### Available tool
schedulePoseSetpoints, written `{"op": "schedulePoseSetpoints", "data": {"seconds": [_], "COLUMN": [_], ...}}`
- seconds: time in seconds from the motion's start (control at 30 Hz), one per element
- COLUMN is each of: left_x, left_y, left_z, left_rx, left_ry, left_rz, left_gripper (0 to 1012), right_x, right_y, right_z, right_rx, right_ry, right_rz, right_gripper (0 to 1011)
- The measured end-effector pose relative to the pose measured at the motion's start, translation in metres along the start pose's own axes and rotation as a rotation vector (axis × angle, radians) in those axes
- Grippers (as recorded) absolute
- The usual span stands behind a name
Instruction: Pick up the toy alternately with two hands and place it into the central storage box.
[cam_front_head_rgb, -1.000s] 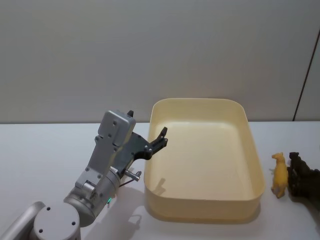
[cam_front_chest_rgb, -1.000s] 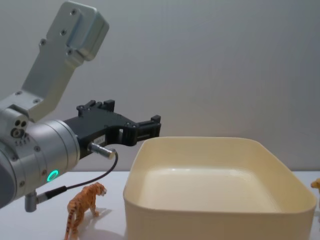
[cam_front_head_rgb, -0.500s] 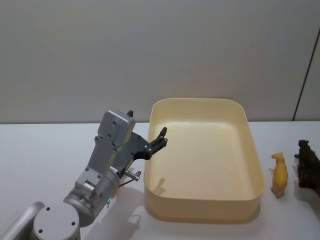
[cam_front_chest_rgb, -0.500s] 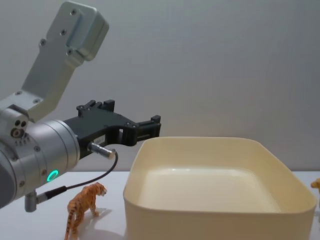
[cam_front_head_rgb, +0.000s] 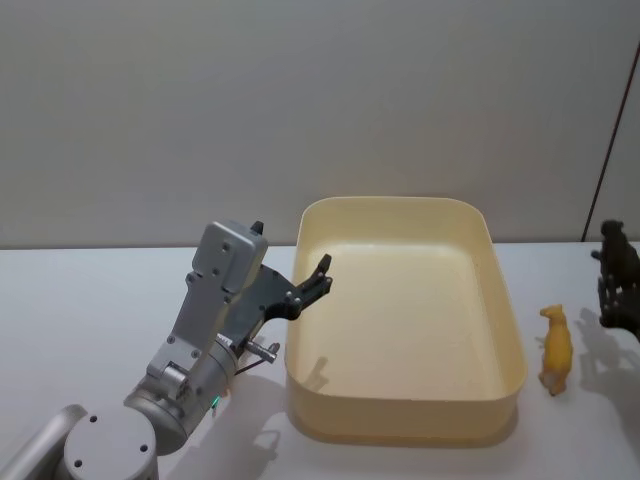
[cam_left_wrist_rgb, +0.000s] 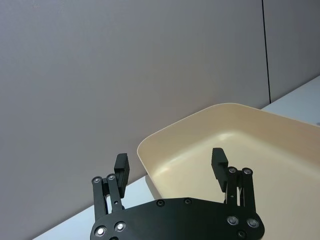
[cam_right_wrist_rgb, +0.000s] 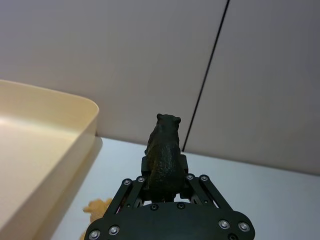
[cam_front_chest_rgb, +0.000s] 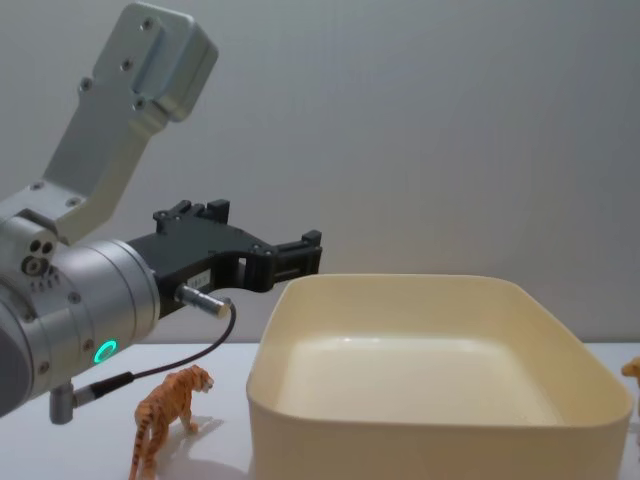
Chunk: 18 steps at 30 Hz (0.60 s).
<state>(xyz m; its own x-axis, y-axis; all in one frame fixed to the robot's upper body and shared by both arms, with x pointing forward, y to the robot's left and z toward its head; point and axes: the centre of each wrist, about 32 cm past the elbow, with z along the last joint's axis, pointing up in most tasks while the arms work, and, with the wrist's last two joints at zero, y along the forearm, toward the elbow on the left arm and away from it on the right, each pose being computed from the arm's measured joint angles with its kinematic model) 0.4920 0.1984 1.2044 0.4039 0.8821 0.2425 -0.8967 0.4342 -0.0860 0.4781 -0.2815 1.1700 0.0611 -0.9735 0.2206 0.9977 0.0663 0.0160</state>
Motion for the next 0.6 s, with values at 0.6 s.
{"op": "schedulePoseSetpoints", "data": {"seconds": [0.6], "left_x": [0.0000], "left_y": [0.0000], "left_z": [0.0000], "left_rx": [0.000], "left_ry": [0.000], "left_rz": [0.000], "left_gripper": [1001], "right_x": [-0.015], "right_y": [0.030], "right_z": [0.040], "right_rx": [0.100], "right_ry": [0.025], "right_rz": [0.211], "right_gripper": [255]}}
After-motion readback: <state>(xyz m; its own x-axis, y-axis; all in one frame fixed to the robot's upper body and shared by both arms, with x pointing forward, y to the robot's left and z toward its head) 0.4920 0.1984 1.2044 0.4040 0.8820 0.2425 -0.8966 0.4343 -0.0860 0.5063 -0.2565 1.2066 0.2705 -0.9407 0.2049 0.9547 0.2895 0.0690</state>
